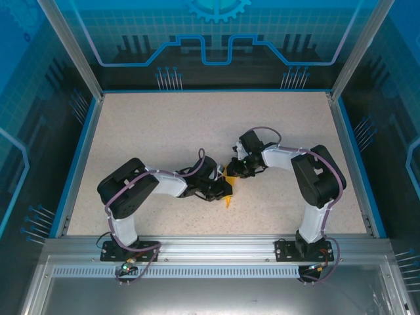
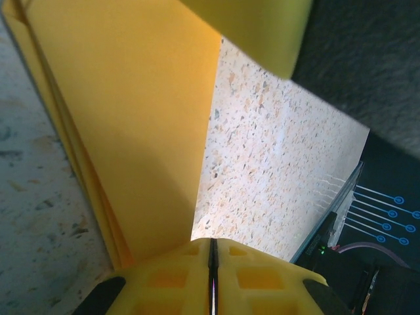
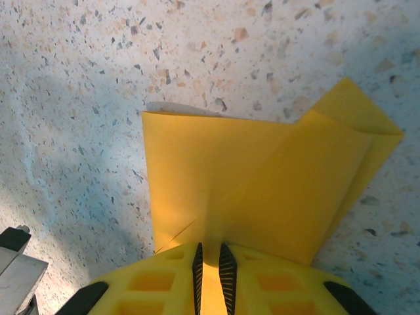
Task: Fold a paper plane with a square sheet of paper (fold left side to right side)
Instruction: Fold the wing for the fifth time at the center of the table.
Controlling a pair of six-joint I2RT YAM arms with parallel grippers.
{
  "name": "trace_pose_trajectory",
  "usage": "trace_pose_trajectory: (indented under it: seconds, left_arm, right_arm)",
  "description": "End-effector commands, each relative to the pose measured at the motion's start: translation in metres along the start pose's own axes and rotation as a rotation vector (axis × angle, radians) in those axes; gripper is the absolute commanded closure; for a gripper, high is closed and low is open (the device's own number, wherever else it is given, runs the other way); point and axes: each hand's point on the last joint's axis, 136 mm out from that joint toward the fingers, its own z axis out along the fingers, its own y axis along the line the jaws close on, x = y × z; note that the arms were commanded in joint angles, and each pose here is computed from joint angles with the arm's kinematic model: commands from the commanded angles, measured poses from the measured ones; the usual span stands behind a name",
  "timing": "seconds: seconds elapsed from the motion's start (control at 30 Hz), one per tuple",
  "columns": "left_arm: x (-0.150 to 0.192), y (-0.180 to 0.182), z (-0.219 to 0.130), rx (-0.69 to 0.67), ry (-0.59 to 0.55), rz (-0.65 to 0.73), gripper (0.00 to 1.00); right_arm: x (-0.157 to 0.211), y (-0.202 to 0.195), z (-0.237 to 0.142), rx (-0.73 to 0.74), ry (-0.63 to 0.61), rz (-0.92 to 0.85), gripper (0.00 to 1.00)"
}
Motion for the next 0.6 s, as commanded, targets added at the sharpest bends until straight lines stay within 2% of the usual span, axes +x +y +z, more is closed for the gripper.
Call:
trace_pose_trajectory:
  seconds: [0.0,0.43,0.57]
  left_arm:
    - [0.013,0.019,0.006,-0.048,0.038,-0.049,0.89]
    - [0.022,0.047,0.005,-0.118,0.031,-0.119,0.92]
    - [0.026,0.055,0.004,-0.142,0.032,-0.142,0.94]
  right_arm:
    - [0.033,-0.036,0.018,0.127,0.118,0.05,0.8]
    - [0.03,-0.034,0.015,0.129,0.111,0.041,0.8]
    - [0.021,-0.019,0.011,0.049,0.083,0.015,0.8]
